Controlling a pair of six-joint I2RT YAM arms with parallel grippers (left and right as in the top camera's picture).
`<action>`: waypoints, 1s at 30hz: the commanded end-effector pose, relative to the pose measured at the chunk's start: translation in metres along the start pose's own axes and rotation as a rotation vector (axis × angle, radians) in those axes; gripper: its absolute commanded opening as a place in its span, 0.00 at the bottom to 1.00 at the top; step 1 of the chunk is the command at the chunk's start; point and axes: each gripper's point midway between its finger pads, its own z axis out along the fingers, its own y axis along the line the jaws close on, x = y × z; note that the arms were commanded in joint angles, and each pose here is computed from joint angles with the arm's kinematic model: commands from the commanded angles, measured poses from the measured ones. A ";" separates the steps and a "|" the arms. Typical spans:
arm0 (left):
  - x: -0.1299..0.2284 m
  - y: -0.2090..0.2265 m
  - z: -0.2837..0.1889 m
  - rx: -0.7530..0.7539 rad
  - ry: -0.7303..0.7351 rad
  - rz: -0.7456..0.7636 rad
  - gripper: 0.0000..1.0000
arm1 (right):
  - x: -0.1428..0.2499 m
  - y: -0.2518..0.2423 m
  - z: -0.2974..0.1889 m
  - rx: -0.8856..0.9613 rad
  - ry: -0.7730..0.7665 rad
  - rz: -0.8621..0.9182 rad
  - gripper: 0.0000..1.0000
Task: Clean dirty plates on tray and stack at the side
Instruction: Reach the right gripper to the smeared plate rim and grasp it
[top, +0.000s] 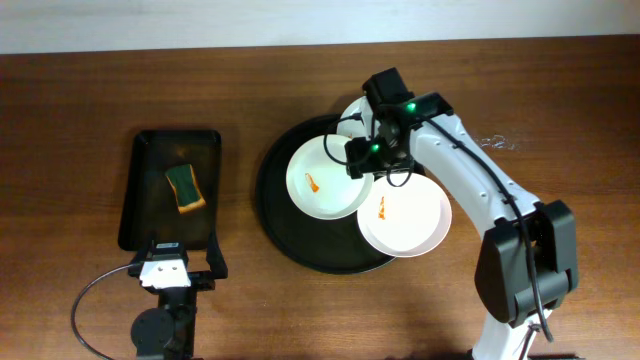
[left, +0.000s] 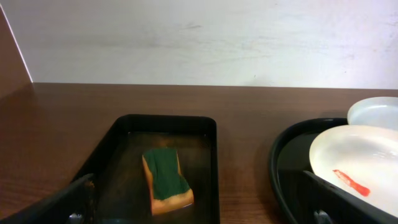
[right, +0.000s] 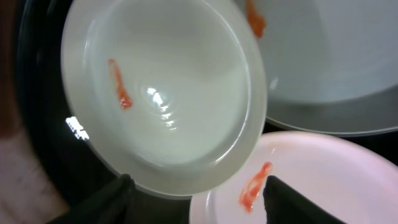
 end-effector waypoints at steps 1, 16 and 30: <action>0.001 0.000 0.000 0.005 0.000 0.012 0.99 | -0.003 -0.016 0.015 0.103 -0.033 0.029 0.57; 0.001 0.000 0.000 0.005 0.000 0.012 0.99 | 0.003 -0.038 0.060 0.151 -0.099 0.032 0.27; 0.001 0.000 0.000 0.005 0.000 0.012 0.99 | 0.004 -0.039 0.066 0.148 -0.110 0.031 0.13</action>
